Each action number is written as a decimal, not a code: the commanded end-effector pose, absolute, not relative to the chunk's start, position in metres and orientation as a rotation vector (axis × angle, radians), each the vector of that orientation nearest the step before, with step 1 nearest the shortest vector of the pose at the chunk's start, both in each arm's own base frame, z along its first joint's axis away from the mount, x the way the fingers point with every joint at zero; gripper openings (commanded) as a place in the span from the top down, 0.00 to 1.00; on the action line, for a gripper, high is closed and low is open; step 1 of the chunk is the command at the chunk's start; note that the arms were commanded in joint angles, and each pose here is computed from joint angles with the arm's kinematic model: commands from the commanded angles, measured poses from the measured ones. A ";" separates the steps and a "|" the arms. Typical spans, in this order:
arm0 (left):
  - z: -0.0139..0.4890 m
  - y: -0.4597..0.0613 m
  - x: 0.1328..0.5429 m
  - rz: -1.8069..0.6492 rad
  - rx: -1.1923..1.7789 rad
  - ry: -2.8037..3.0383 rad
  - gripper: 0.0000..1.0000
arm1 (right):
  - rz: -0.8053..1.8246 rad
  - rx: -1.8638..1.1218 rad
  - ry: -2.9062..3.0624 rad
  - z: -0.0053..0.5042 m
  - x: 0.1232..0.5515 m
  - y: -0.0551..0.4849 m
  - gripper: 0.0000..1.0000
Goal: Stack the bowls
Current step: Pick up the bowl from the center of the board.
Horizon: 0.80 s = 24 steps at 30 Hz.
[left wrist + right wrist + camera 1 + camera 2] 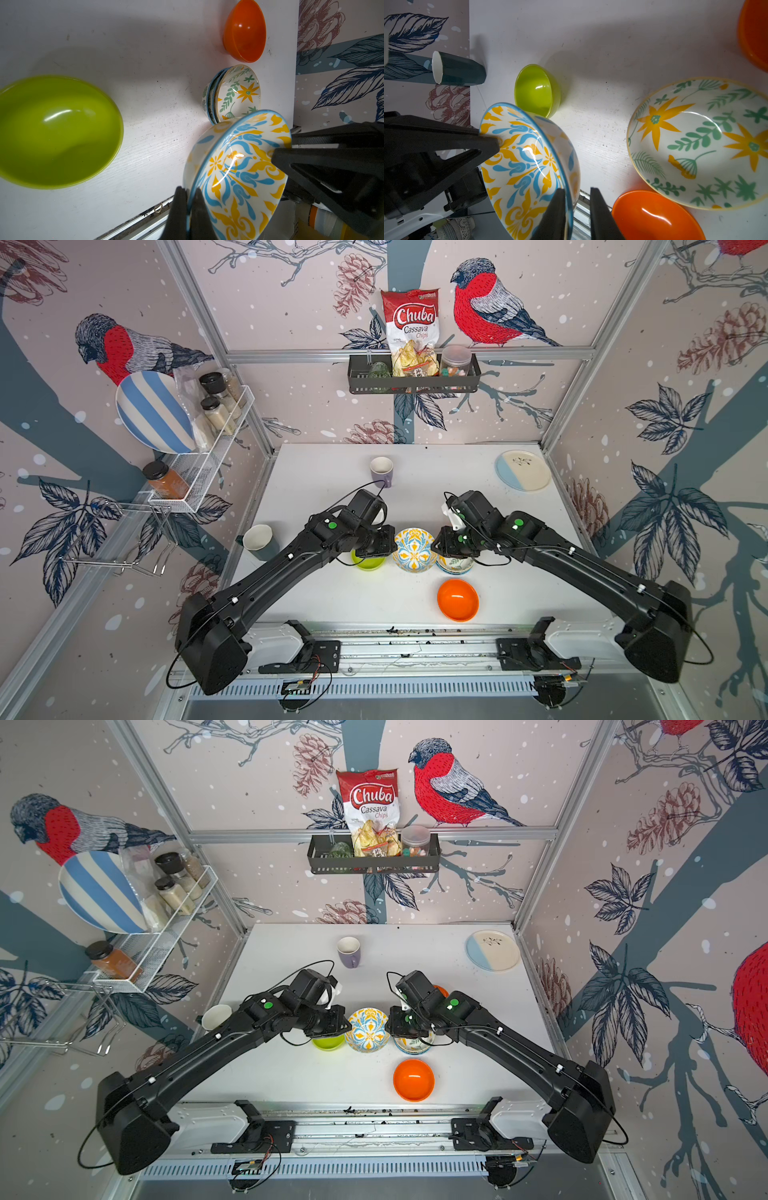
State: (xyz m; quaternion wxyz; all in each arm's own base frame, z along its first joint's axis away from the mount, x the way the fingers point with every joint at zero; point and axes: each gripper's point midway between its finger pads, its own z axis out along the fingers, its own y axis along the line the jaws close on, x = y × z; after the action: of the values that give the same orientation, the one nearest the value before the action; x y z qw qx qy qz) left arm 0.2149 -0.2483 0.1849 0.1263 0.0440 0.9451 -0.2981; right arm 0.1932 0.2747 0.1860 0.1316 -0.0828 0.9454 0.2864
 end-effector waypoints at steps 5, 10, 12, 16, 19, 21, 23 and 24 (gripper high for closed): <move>0.189 -0.251 0.216 -0.882 0.144 2.725 1.00 | 0.877 -0.243 2.737 0.187 0.192 0.281 0.83; 0.188 -0.251 0.217 -0.883 0.141 2.724 1.00 | 0.869 -0.237 2.742 0.185 0.191 0.280 0.89; 0.188 -0.251 0.216 -0.882 0.141 2.724 1.00 | 0.866 -0.232 2.744 0.184 0.191 0.280 0.94; 0.190 -0.250 0.218 -0.884 0.129 2.710 0.99 | 0.873 -0.223 2.738 0.187 0.193 0.280 1.00; 0.194 -0.248 0.219 -0.864 0.138 2.706 0.54 | 0.878 -0.223 2.732 0.194 0.198 0.279 1.00; 0.198 -0.242 0.219 -0.820 0.135 2.703 0.29 | 0.887 -0.210 2.726 0.197 0.201 0.277 1.00; 0.205 -0.232 0.222 -0.771 0.113 2.680 0.18 | 0.906 -0.187 2.723 0.199 0.206 0.273 1.00; 0.209 -0.227 0.223 -0.751 0.098 2.660 0.16 | 0.910 -0.174 2.722 0.200 0.209 0.271 1.00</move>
State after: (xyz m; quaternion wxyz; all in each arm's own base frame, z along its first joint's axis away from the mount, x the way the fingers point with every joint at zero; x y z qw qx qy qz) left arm 0.2202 -0.2435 0.2042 0.1617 0.0420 0.9399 -0.2979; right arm 0.2059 0.2685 0.1907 0.1297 -0.0544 0.9451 0.2949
